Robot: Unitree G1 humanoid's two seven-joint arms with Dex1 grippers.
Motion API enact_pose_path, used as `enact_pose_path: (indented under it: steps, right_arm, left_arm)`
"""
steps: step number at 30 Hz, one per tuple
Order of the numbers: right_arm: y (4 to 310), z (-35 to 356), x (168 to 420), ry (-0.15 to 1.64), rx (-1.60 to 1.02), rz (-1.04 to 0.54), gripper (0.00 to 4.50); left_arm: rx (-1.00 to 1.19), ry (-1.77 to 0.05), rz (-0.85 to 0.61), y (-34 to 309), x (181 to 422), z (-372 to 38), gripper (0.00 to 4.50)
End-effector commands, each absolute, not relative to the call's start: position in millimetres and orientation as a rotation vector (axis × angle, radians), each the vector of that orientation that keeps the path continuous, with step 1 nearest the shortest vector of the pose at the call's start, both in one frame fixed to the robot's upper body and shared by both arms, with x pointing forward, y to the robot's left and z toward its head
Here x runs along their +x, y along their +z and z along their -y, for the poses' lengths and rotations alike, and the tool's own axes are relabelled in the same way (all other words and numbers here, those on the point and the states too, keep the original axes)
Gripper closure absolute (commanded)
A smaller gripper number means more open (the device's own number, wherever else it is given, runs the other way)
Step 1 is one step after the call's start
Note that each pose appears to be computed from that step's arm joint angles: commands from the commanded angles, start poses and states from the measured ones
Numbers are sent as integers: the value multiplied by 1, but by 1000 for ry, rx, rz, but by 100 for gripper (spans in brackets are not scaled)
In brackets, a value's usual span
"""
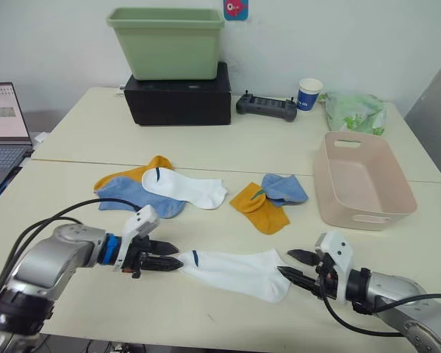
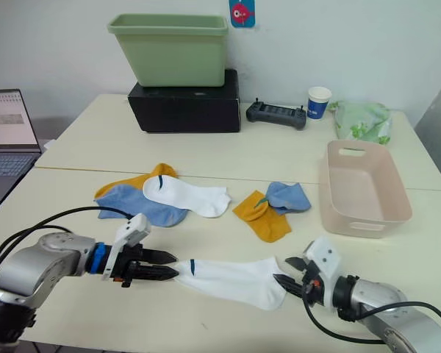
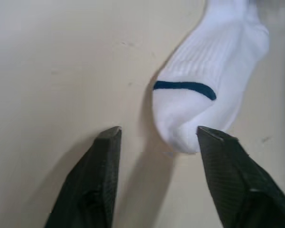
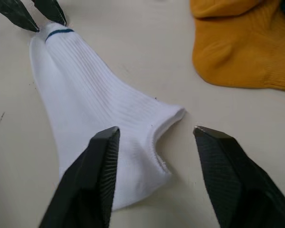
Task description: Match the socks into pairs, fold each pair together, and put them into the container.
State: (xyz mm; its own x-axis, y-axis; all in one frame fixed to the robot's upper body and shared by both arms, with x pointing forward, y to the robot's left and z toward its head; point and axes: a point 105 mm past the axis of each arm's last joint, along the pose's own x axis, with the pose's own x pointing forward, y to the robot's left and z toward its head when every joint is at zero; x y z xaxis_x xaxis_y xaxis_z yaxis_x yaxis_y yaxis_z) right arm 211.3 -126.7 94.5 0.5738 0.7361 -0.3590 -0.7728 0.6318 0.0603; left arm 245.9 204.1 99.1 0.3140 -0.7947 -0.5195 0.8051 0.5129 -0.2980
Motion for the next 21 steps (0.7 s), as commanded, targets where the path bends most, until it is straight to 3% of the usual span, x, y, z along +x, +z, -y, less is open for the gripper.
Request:
enact_pose_path:
  steps: [1,3,13,14,17,21]
  right_arm:
    - [118,130,211,904,-121,-267,56]
    - [117,128,208,920,-118,-275,0]
    - [78,129,211,831,-208,-308,0]
    - [77,126,209,845,-216,-304,0]
    - [73,122,207,869,-237,-299,57]
    - [71,118,207,890,-269,-295,199]
  left_arm:
    - [-66,-965,-552,119,239,-202,68]
    - [-85,-908,-536,114,234,-198,2]
    - [-202,-879,-643,72,215,-152,2]
    - [-212,-885,-661,69,213,-149,20]
    - [-224,-890,-698,64,211,-147,87]
    - [-200,-903,-750,56,208,-146,209]
